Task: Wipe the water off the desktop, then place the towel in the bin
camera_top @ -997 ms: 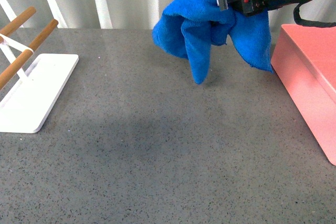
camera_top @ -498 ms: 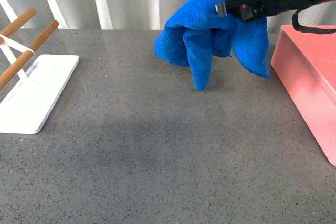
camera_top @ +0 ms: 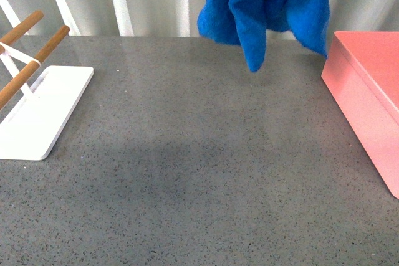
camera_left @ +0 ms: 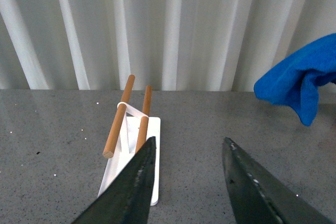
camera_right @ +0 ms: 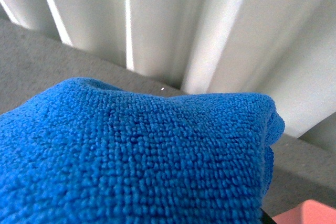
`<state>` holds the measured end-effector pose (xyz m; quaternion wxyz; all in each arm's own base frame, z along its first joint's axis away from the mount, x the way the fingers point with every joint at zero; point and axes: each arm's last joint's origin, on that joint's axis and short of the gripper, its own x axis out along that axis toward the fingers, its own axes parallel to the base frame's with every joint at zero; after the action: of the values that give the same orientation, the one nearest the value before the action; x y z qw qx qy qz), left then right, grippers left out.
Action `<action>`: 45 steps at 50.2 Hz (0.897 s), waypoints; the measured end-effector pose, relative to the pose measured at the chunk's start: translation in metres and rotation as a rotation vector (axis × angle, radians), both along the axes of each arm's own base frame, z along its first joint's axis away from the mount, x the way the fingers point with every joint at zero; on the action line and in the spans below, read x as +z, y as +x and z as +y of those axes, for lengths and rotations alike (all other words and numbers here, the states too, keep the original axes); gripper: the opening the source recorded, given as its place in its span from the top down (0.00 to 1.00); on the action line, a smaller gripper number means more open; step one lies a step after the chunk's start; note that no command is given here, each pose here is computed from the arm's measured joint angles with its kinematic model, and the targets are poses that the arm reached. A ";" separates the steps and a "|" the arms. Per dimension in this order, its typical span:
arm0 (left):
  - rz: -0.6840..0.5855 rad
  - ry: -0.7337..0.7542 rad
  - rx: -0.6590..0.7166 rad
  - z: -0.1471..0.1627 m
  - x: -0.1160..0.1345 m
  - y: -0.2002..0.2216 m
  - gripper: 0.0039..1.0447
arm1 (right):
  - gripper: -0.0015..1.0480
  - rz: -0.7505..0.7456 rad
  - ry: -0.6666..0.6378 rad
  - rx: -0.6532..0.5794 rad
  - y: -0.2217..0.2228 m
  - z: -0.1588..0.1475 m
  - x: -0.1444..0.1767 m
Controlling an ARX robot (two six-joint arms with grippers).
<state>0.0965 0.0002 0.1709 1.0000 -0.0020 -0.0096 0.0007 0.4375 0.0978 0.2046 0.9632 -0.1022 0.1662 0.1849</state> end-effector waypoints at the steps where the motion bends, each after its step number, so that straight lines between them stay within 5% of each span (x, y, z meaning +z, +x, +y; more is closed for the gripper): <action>1: 0.000 0.000 0.000 0.000 0.000 0.000 0.51 | 0.96 -0.018 -0.001 -0.011 0.002 -0.003 0.007; 16: 0.000 0.000 0.000 0.000 0.000 0.000 0.05 | 0.96 -0.225 -0.082 -0.233 -0.010 -0.051 0.073; 27: 0.000 0.000 0.000 0.000 0.000 0.000 0.06 | 0.96 -0.276 -0.122 -0.373 -0.033 -0.090 0.086; 45: 0.000 0.000 0.000 0.000 0.000 0.000 0.06 | 0.96 -0.099 -0.115 -0.557 -0.053 -0.148 0.036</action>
<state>0.0965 0.0002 0.1709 0.9999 -0.0018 -0.0098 0.0007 0.3845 -0.0505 0.2404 0.9764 -0.1161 0.1510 -0.1016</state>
